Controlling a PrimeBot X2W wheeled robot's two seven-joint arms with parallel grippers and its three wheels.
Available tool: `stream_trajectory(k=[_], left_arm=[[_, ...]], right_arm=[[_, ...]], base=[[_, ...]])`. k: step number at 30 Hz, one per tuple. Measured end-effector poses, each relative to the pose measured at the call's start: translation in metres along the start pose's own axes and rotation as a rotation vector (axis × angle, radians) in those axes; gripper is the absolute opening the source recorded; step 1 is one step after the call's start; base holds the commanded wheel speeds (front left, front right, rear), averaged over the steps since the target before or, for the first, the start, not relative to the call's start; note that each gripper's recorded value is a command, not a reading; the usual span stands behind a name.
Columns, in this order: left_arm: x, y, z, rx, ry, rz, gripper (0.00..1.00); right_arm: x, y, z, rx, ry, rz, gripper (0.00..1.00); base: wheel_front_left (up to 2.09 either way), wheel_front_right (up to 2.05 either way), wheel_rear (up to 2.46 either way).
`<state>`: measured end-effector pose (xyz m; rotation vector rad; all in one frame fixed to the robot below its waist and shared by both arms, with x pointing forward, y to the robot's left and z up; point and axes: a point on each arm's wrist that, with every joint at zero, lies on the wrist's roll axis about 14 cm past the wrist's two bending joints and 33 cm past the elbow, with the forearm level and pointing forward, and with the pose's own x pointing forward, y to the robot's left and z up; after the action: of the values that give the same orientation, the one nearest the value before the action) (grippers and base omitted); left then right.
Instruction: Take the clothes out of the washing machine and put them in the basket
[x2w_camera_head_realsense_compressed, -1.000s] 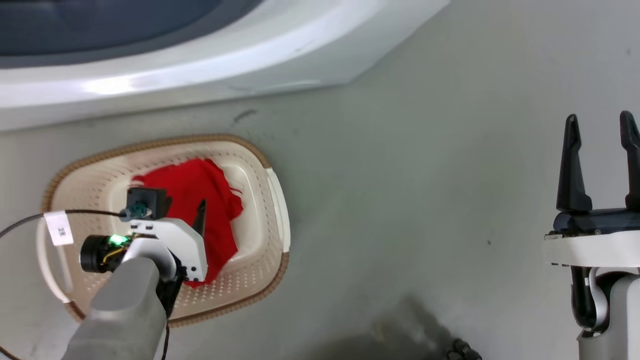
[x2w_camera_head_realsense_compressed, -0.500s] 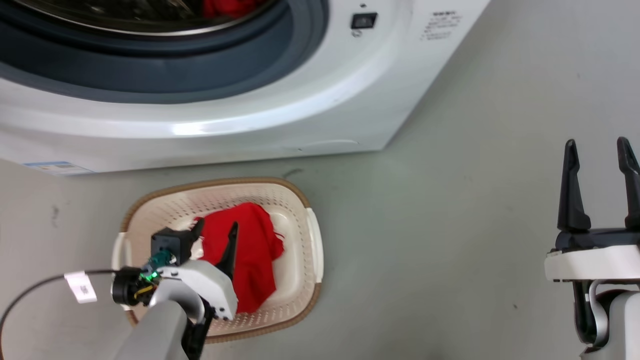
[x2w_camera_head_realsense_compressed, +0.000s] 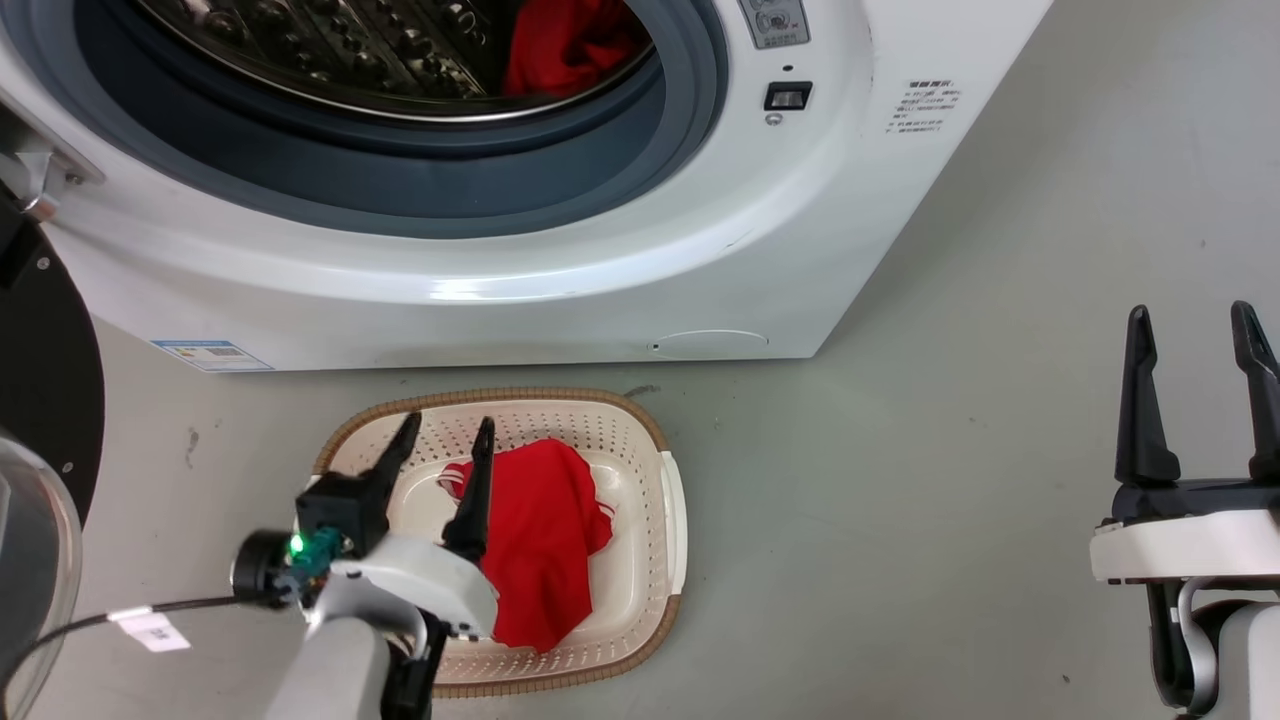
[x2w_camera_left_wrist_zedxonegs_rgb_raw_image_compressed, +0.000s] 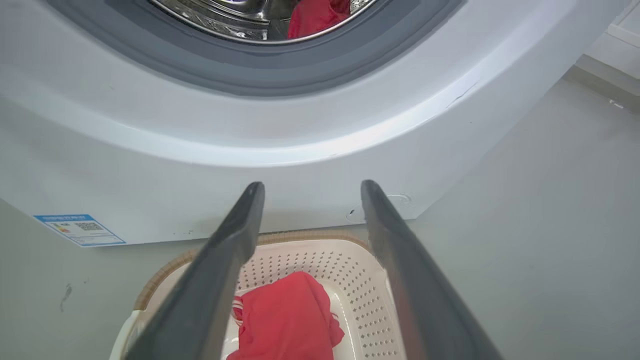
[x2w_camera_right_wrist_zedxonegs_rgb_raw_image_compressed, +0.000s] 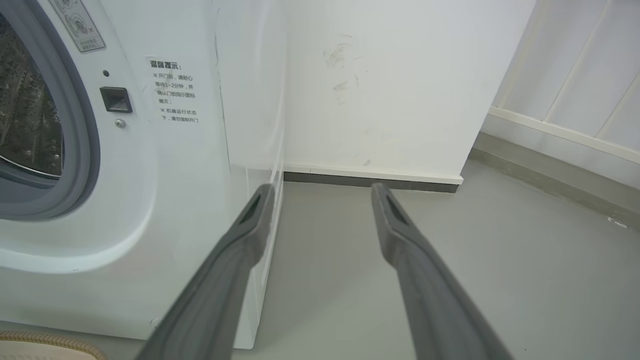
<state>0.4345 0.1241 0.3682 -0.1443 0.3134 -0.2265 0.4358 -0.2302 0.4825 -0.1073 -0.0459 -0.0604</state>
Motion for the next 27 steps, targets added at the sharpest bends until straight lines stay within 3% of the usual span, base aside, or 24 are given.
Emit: stream_trajectory(k=[12,21,27], left_arm=[[0.064,0.005,0.074,0.114,-0.196,-0.078,1.00],[0.148,-0.009,0.102,0.142,-0.104,-0.194,1.00],[0.205,0.008,0.111,0.112,0.017,-0.185,1.00]], right_arm=[[0.001,-0.006,-0.026,-0.018,0.067,-0.014,1.00],[0.008,-0.005,-0.057,-0.028,0.136,-0.013,1.00],[0.010,-0.001,-0.082,-0.027,0.192,0.001,1.00]], base=[[0.00,0.00,0.00],[0.00,0.00,0.00],[0.00,0.00,0.00]])
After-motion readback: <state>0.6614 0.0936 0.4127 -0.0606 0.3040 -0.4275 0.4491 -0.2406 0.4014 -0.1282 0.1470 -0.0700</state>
